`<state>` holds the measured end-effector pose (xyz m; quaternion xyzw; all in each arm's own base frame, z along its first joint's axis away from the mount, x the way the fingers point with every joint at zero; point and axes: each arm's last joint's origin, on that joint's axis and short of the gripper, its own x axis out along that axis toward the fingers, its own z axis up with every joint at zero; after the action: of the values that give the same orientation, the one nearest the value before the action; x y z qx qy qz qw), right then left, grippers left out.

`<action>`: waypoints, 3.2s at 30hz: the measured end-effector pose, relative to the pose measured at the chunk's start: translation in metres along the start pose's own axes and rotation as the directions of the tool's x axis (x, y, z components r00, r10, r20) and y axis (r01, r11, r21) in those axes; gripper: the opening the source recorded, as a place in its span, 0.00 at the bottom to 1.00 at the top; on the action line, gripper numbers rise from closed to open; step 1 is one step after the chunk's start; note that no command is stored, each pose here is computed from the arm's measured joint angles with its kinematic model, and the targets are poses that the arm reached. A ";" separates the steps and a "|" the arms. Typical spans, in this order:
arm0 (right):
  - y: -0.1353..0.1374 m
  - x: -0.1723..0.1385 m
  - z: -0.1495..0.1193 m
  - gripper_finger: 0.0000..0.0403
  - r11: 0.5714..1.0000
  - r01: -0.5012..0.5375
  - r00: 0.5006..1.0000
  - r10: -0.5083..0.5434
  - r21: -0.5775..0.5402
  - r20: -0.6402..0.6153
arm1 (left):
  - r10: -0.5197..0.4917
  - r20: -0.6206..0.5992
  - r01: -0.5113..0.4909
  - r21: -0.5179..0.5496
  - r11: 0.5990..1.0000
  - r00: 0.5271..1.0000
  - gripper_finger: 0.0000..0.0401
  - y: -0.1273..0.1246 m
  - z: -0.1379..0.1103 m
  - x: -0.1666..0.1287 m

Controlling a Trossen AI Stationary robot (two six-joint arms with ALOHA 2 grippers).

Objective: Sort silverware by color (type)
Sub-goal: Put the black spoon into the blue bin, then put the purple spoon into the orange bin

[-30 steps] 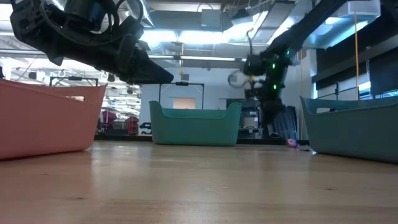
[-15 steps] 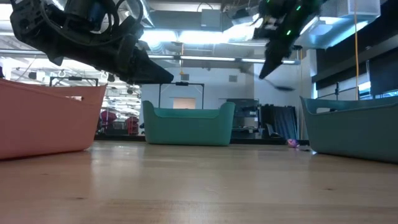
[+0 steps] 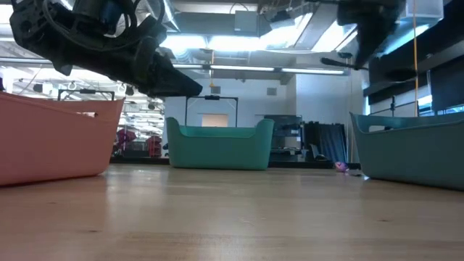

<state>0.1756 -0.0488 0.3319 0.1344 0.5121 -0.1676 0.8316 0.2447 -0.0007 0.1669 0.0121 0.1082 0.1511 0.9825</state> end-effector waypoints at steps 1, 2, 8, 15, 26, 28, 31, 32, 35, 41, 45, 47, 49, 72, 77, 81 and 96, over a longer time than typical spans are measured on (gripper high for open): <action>0.004 0.002 -0.006 0.00 1.000 -0.005 1.000 0.006 0.017 -0.021 | -0.001 0.002 0.001 -0.001 1.000 1.000 0.31 0.000 0.000 0.000; 0.007 0.005 -0.011 0.00 0.999 -0.009 0.999 0.010 0.033 -0.039 | -0.001 0.006 0.001 -0.002 1.000 1.000 0.31 0.000 0.001 0.000; 0.021 0.029 -0.041 0.00 0.994 -0.006 0.990 0.022 0.113 -0.141 | -0.006 0.022 0.006 -0.005 1.000 1.000 0.31 -0.001 0.002 0.000; 0.030 0.049 -0.062 0.00 0.989 0.019 0.972 0.015 0.144 -0.235 | -0.007 0.035 0.007 -0.009 1.000 0.999 0.31 -0.002 0.004 -0.001; 0.023 0.096 -0.094 0.00 0.983 0.084 0.951 -0.029 0.166 -0.309 | -0.007 0.035 0.007 -0.009 1.000 0.999 0.31 -0.002 0.004 -0.001; 0.023 0.103 -0.097 0.00 0.983 0.075 0.955 -0.022 0.170 -0.296 | -0.007 0.035 0.007 -0.009 1.000 0.999 0.31 -0.002 0.004 -0.001; 0.022 0.110 -0.101 0.00 0.983 0.081 0.956 -0.029 0.168 -0.292 | -0.007 0.038 0.007 -0.010 1.000 0.999 0.31 -0.002 0.004 -0.001; 0.022 0.111 -0.102 0.00 0.982 0.088 0.957 -0.038 0.166 -0.286 | -0.007 0.038 0.007 -0.010 1.000 0.999 0.31 -0.002 0.004 -0.001; 0.021 0.111 -0.102 0.05 0.981 0.096 0.958 -0.046 0.168 -0.284 | -0.007 0.040 0.007 -0.011 1.000 0.999 0.31 -0.002 0.004 -0.001; 0.023 0.106 -0.102 0.26 0.974 0.073 0.945 0.000 0.213 -0.327 | -0.006 0.040 0.007 -0.010 1.000 0.999 0.31 -0.001 0.004 -0.001; 0.029 0.079 -0.084 0.38 0.971 -0.009 0.934 0.095 0.240 -0.346 | -0.006 0.041 0.007 -0.011 1.000 0.999 0.31 -0.001 0.004 -0.001; 0.032 0.060 -0.069 0.41 0.972 -0.046 0.950 0.114 0.230 -0.289 | -0.006 0.041 0.007 -0.011 1.000 0.999 0.31 -0.002 0.004 -0.001; 0.034 0.042 -0.053 0.42 0.981 -0.031 0.982 0.066 0.193 -0.179 | -0.006 0.041 0.007 -0.011 1.000 0.999 0.31 -0.002 0.004 -0.001; -0.057 0.073 0.036 0.38 0.893 0.349 0.936 -0.344 0.285 -0.070 | -0.006 0.041 0.007 -0.011 1.000 0.999 0.31 -0.001 0.004 -0.001; -0.070 0.082 0.037 0.38 0.876 0.377 0.926 -0.358 0.301 -0.117 | -0.006 0.041 0.007 -0.011 1.000 0.999 0.31 -0.001 0.004 -0.001; -0.072 0.092 0.040 0.38 0.877 0.379 0.925 -0.356 0.296 -0.129 | -0.006 0.041 0.007 -0.011 1.000 0.999 0.31 -0.001 0.004 -0.001; -0.090 0.135 0.038 0.69 0.892 0.334 0.921 -0.240 0.305 -0.307 | -0.006 0.041 0.007 -0.012 1.000 0.999 0.31 -0.001 0.004 -0.001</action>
<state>0.2256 -0.1641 0.2230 0.2238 0.5929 -0.3590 0.6852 0.2455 -0.0022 0.1709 0.0090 0.0873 0.1482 0.9851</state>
